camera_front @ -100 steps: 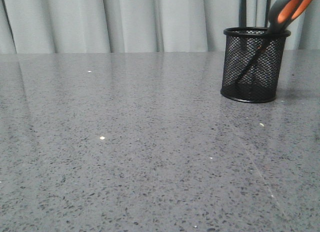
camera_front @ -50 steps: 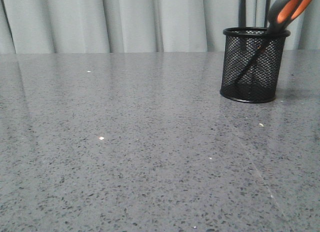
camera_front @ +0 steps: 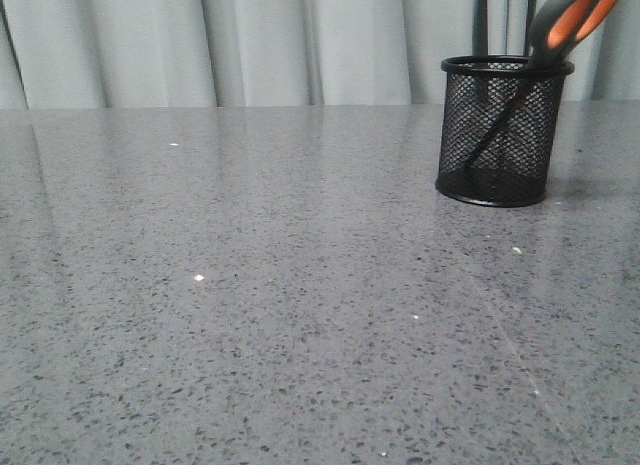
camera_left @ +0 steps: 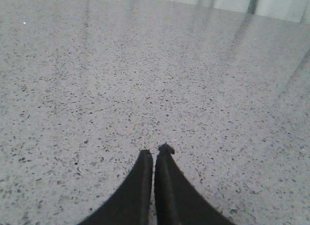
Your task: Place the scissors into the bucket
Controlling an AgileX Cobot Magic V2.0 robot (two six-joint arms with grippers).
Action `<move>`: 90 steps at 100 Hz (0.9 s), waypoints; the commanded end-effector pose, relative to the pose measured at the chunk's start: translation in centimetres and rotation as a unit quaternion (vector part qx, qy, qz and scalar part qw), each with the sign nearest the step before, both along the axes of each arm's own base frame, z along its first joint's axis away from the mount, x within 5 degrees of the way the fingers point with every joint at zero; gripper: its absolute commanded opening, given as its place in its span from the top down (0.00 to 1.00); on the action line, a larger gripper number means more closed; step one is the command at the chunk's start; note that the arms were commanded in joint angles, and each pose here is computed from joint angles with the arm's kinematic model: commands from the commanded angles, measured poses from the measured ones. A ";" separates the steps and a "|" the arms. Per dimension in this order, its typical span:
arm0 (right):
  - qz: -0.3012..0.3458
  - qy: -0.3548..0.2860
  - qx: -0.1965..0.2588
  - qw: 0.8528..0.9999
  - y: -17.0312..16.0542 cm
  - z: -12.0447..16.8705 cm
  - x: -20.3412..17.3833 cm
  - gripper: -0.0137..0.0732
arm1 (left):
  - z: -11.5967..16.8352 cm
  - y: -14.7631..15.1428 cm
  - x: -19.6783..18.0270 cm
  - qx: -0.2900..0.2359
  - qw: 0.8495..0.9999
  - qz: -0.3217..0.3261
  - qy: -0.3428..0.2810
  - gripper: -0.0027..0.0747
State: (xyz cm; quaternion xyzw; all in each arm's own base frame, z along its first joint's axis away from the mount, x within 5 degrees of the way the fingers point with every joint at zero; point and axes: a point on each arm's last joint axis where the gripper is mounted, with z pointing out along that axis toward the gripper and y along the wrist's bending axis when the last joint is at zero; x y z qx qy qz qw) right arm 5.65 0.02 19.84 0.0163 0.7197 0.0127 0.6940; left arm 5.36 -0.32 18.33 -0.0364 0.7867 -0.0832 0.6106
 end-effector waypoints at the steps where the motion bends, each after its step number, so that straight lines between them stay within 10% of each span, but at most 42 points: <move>1: -0.020 -0.012 0.005 1.000 -0.2 0.1 -0.2 0.90 | -0.7 -0.1 0.0 -0.008 1.000 -0.003 -0.022 0.99; 19: -0.024 0.083 0.008 0.996 -0.3 -1.7 -0.3 0.90 | -0.7 -0.1 0.0 -0.008 1.000 -0.003 -0.022 0.99; 90: -0.026 0.081 0.008 0.996 -0.3 -1.7 -0.4 0.90 | -0.7 -0.1 0.0 -0.008 1.000 -0.003 -0.022 0.99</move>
